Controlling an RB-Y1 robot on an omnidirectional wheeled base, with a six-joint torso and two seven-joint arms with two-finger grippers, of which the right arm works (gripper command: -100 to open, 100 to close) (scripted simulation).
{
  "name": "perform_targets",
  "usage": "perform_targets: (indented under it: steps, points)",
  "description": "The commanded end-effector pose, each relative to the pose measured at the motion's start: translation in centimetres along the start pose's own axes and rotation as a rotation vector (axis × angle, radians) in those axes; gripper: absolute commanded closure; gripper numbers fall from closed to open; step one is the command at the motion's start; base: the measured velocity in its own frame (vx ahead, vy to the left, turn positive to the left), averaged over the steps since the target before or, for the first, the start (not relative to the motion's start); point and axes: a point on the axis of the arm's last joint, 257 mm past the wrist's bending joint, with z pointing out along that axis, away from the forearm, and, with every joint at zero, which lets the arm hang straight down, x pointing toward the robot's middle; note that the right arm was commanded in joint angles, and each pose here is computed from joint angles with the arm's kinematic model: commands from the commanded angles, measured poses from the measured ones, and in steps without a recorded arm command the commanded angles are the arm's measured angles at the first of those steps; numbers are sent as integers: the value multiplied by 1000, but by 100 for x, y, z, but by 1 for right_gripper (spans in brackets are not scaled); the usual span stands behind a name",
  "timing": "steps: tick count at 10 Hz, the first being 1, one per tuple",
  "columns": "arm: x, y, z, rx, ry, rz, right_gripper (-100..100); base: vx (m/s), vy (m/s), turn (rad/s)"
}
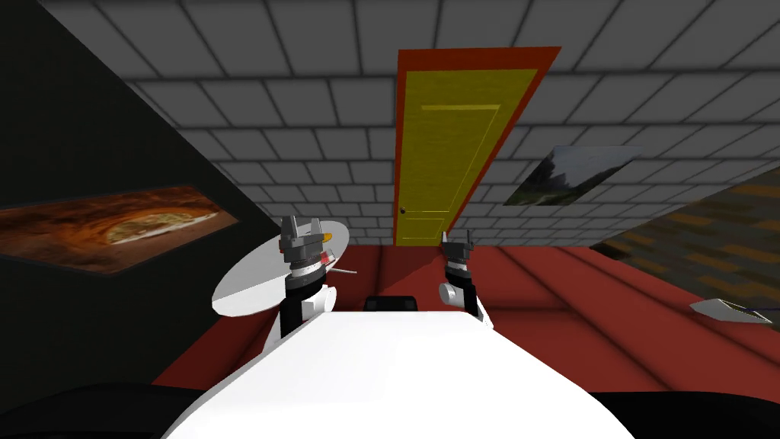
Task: Pull the door open
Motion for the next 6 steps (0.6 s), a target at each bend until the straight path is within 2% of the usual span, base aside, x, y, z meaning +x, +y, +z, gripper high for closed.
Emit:
perform_targets:
  steps: [1,6]
  points:
    - [-107,-110,-26,15,-24,46,-100,106,1,168]
    - [-432,-398,-170,53,-104,179,-100,107,-8,144]
